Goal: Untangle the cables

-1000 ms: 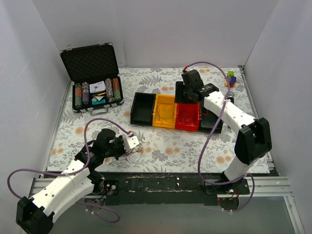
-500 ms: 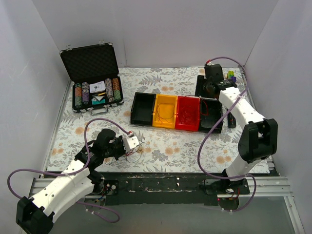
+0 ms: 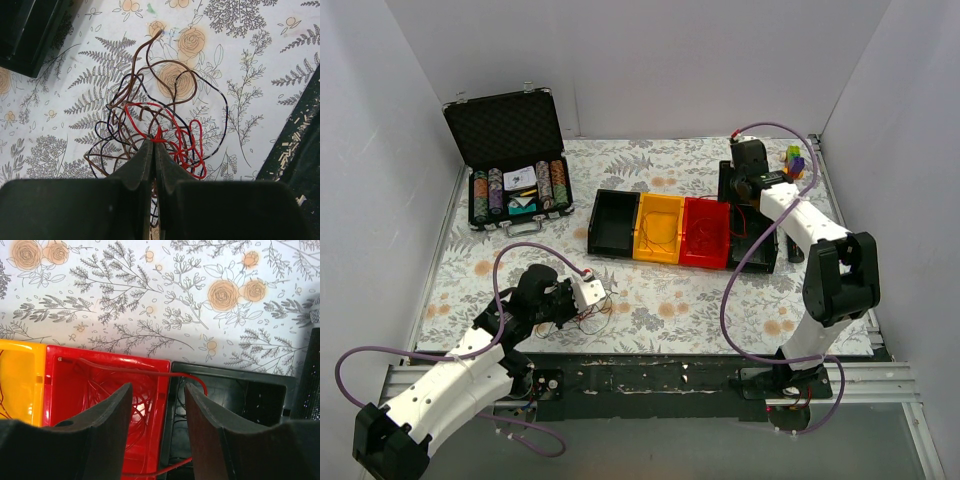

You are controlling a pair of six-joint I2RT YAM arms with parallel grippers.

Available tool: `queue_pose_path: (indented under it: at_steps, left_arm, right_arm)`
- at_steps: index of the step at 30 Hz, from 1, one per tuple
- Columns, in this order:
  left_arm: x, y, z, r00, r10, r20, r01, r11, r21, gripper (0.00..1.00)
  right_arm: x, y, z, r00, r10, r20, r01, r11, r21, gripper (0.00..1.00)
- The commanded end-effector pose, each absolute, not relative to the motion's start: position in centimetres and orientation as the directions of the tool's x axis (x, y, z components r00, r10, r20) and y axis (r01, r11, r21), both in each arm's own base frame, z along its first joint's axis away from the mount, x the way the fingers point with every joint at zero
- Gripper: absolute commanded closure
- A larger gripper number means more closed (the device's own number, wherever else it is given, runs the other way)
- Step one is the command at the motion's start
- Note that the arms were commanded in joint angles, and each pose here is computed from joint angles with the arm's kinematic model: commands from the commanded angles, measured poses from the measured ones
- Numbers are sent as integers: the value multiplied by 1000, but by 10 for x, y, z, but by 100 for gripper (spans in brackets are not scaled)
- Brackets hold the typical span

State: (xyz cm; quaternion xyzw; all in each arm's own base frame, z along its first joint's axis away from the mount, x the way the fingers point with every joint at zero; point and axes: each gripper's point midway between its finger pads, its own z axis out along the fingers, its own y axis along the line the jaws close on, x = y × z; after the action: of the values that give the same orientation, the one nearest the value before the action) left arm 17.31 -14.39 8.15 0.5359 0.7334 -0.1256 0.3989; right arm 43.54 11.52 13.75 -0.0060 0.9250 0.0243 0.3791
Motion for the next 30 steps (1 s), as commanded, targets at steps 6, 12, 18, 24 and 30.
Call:
queue_pose_path:
  at_steps: [6,12,18,24,30]
  left_arm:
    - [178,-147,90,-89,675,-732,882,394,256,100]
    - [179,-147,91,-85,676,-732,881,394,262,100]
    - [180,-146,91,-85,679,-729,879,397,266,100]
    - [179,-146,91,-84,676,-732,879,396,265,100]
    - [178,-145,90,-85,679,-729,880,394,266,100]
  right_arm:
    - [450,122,120,-700,-30,-713,-76,997,32,57]
    - [450,119,118,-685,-26,-728,-65,998,25,68]
    - [447,121,137,-656,-7,-754,-64,997,47,99]
    - [445,112,160,-611,-12,-791,-43,999,18,95]
    - [440,107,149,-642,-39,-766,-42,999,-16,67]
